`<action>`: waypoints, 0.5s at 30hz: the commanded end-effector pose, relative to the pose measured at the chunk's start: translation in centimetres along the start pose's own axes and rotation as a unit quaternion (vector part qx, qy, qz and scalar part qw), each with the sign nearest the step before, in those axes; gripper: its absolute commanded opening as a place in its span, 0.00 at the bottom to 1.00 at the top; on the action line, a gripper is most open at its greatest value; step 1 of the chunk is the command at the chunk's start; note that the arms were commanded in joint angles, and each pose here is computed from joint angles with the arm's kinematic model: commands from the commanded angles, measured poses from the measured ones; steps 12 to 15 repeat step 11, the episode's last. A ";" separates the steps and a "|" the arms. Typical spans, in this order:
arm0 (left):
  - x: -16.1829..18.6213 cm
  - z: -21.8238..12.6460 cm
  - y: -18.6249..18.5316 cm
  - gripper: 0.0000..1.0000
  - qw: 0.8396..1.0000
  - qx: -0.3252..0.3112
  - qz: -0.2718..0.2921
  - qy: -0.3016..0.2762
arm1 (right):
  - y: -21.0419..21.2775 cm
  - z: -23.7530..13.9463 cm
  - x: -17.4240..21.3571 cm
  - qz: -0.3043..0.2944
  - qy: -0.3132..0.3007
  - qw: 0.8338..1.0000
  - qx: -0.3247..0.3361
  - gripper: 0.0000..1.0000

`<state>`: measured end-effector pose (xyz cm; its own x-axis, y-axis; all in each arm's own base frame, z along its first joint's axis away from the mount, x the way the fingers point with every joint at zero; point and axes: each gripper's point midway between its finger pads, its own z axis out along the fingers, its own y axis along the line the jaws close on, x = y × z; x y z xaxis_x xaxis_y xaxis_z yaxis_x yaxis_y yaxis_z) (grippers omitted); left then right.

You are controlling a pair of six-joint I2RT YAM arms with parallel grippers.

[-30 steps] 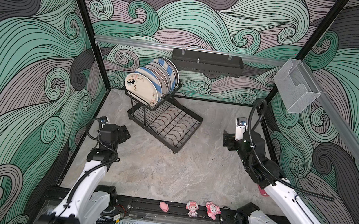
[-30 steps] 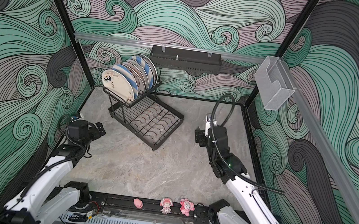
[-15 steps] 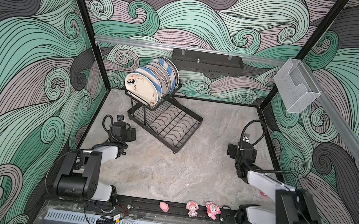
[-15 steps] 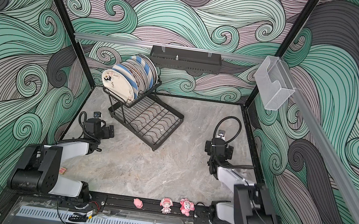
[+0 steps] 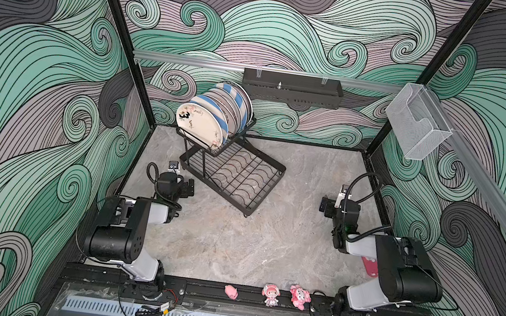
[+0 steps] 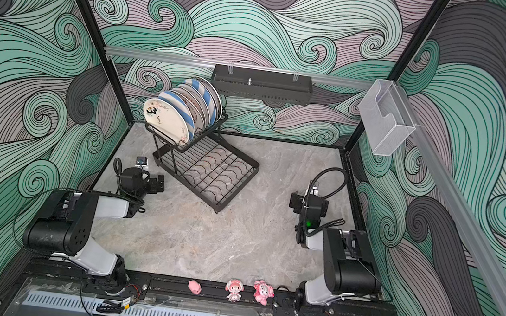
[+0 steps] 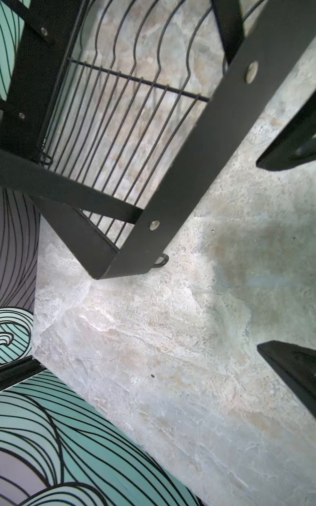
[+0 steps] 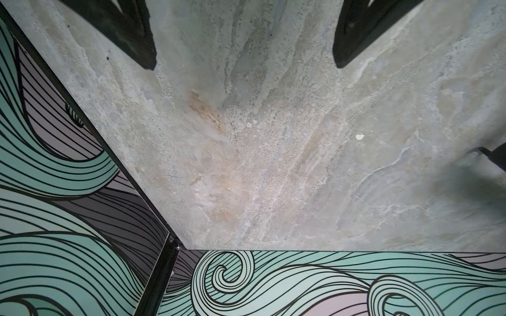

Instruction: Load the plates into the dish rack

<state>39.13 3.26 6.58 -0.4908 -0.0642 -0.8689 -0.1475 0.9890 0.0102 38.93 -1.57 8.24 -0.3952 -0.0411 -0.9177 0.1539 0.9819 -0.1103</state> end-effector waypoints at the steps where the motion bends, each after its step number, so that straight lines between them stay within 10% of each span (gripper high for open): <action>1: -2.0 -0.1 0.1 0.99 1.000 0.004 -0.003 -0.023 | 0.3 -0.1 -1.3 0.009 -0.024 1.000 -0.010 1.00; 15: -1.9 -0.1 0.1 0.99 1.000 0.004 -0.002 -0.023 | 0.3 -0.1 -1.3 0.010 -0.025 1.000 -0.009 1.00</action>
